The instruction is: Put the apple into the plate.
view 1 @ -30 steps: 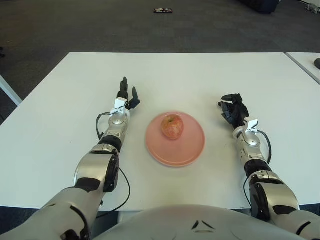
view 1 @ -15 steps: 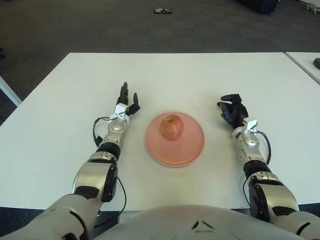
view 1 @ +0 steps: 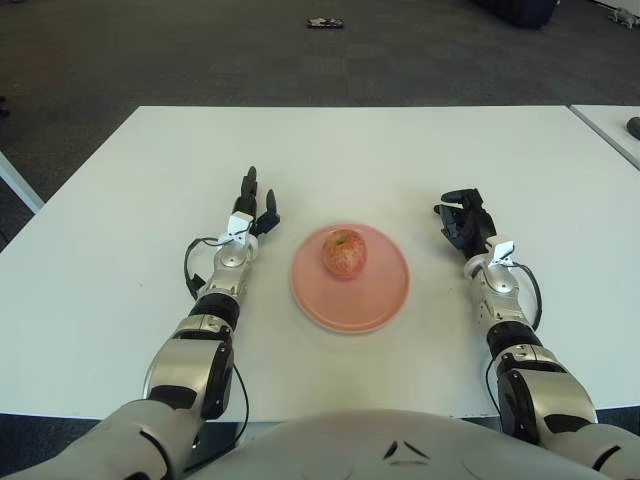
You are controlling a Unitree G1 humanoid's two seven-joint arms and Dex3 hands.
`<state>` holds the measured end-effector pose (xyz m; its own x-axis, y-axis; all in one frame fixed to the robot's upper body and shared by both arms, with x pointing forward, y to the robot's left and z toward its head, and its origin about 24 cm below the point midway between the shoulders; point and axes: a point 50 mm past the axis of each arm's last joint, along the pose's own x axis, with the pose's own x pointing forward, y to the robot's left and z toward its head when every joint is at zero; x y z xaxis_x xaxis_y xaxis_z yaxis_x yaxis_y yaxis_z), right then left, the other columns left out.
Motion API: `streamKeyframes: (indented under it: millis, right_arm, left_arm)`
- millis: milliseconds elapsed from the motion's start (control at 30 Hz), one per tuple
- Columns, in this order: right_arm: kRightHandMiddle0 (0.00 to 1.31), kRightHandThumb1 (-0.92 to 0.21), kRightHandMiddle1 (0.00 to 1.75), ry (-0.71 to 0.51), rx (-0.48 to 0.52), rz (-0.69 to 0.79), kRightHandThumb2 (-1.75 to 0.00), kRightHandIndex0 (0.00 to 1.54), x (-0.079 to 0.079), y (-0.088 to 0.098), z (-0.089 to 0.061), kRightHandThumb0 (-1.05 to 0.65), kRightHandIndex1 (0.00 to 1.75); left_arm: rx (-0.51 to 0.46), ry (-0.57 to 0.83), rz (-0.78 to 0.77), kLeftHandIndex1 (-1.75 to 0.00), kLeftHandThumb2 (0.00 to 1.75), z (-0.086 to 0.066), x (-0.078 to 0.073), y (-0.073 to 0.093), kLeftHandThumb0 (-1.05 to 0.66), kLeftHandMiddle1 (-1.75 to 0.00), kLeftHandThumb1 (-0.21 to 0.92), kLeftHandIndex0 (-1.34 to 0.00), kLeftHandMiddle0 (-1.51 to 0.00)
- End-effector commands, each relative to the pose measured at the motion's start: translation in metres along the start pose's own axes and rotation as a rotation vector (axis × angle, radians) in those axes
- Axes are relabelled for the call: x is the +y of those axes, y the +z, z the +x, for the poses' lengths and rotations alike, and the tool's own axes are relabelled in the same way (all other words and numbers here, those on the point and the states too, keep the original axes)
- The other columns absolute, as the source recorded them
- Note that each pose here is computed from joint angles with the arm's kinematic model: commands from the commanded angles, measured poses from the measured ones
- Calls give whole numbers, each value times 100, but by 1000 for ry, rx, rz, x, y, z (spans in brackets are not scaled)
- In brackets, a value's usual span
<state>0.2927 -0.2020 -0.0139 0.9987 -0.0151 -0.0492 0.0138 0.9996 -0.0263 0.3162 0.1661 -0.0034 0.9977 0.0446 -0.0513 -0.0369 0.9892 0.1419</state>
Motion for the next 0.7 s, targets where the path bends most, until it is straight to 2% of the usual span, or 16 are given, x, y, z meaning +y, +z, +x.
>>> streamKeyframes:
  millis: [0,100,167,267,400,500,667]
  right_arm:
    - [25,-92,169,7,161,17,-47,34,4,-31,-19,-35,123]
    - [25,-92,169,7,161,17,-47,34,3,-31,-19,-35,123]
    - [25,-92,169,7,160,16,-47,34,2,-31,-19,-35,123]
    - [25,-92,169,6,161,16,-47,34,1,-31,-19,-35,123]
    - [25,-92,169,5,161,16,-47,34,-1,-30,-19,-35,123]
    - [25,-92,169,5,162,16,-47,34,-3,-30,-19,-35,123]
    - [25,-92,169,5,162,16,-47,34,-4,-30,-19,-35,123]
  left_arm:
    - [65,16,-19,-33,88,-14,-7,-18,-91,-6,92,0,-13]
    - [85,51,-62,-51,83,-19,-11,-25,-89,-9,92,0,-19]
    - [87,76,-96,-69,77,-20,-12,-25,-86,-12,92,0,-25]
    - [81,113,-153,-86,72,-21,-15,-25,-83,-17,92,0,-30]
    - [69,148,-203,-101,67,-23,-19,-24,-80,-33,92,0,-30]
    - [57,170,-233,-115,65,-24,-22,-23,-75,-54,92,-1,-28]
    - [49,175,-263,-120,64,-25,-26,-22,-72,-66,92,-3,-29]
